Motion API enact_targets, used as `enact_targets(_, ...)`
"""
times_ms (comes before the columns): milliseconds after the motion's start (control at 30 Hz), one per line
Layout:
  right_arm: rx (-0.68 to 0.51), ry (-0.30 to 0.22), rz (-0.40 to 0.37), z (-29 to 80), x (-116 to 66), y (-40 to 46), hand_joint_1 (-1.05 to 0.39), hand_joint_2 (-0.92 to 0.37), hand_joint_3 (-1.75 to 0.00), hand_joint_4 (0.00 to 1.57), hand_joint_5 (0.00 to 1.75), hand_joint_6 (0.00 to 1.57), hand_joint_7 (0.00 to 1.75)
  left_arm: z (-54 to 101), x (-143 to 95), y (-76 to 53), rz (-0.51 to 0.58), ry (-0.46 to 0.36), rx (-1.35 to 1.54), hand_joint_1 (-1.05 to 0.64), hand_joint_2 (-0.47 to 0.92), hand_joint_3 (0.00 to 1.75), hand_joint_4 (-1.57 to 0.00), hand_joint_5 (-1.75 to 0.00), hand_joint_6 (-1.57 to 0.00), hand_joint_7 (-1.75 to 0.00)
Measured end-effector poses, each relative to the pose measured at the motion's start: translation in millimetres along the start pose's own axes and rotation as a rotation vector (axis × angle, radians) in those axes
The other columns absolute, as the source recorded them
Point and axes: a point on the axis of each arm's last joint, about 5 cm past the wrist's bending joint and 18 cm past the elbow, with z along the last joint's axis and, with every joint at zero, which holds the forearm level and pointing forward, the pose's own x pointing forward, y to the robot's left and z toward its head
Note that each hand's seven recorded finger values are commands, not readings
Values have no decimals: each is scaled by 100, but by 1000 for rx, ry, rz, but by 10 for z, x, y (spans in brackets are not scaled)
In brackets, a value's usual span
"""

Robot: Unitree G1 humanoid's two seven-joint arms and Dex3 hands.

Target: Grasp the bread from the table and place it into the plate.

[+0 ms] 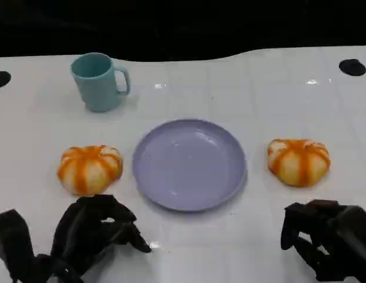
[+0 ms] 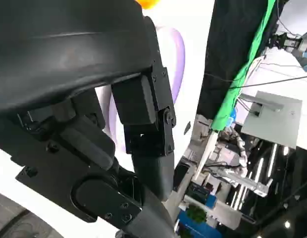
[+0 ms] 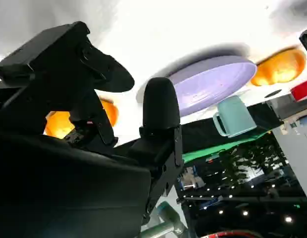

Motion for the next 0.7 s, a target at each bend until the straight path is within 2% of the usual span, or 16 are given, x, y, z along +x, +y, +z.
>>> enact_targets(700,0,4,4,-3,-3,6,-7,-43,-114,77,175,60,159,1,-5,8,2,5,-4,-105,68,0,-157,-60,-157,-33)
